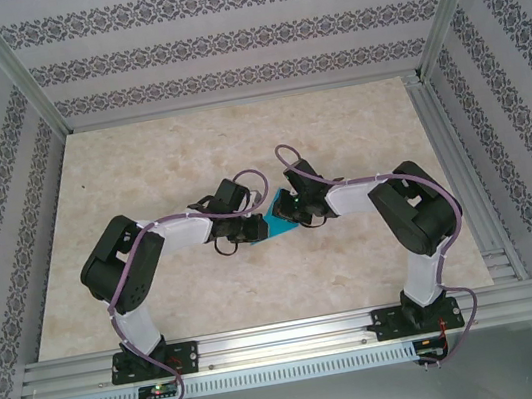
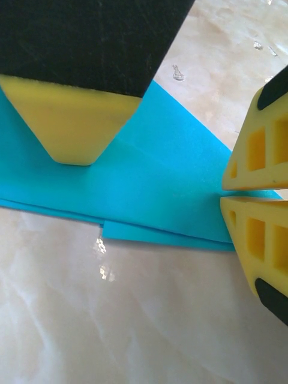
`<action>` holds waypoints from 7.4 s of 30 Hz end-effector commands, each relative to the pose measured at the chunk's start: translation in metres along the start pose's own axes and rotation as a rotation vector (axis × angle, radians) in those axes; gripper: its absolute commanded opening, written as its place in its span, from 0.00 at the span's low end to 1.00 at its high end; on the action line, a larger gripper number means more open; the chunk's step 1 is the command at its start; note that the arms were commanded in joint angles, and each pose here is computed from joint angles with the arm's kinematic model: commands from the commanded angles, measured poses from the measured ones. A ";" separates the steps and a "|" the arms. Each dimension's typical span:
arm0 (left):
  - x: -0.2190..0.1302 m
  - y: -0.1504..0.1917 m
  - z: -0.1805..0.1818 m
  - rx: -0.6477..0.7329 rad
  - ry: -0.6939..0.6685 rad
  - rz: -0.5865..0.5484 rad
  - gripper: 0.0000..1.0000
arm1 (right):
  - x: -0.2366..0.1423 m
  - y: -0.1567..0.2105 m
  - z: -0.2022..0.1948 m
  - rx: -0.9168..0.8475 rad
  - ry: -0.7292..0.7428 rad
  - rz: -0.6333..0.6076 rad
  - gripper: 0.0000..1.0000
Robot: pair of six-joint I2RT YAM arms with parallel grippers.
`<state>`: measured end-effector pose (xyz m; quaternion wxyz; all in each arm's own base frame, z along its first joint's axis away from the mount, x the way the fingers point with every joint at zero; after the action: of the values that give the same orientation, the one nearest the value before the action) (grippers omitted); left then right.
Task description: Fold a paper plane with a square sheet of paper (pick it up from the middle)
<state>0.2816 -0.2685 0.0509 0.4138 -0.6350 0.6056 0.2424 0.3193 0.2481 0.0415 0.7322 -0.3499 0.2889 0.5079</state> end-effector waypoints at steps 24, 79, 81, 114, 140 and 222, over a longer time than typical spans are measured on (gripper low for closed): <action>-0.028 0.012 -0.004 -0.017 0.026 -0.018 0.13 | 0.014 0.030 -0.053 0.059 0.207 0.099 0.12; -0.024 0.041 0.041 -0.068 -0.157 0.074 0.12 | 0.015 0.032 -0.059 0.070 0.225 0.104 0.11; -0.023 0.044 0.043 -0.073 -0.164 0.085 0.12 | 0.015 0.032 -0.060 0.071 0.226 0.107 0.11; 0.010 -0.023 0.004 -0.090 0.050 -0.044 0.10 | 0.012 0.023 -0.043 0.047 0.148 0.079 0.12; 0.015 0.010 0.033 -0.083 -0.076 0.063 0.04 | 0.007 0.011 0.002 -0.111 -0.088 0.075 0.08; 0.013 0.034 0.052 -0.083 -0.155 0.132 0.03 | -0.012 -0.022 -0.051 -0.094 -0.020 0.004 0.09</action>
<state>0.2966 -0.2686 0.0483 0.4018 -0.6512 0.6025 0.2270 0.3238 0.2316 0.0415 0.7163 -0.3477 0.2086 0.5679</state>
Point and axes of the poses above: each hand's point on the last joint's axis, 136 mm out from that joint toward the fingers, its own x axis out along the fingers, its own z axis along the line the jaws close on, y = z × x, the point moved 4 cm from there along -x, back along the fingers, and after that the axes turned 5 degrees about -x, right-handed, at the moved point
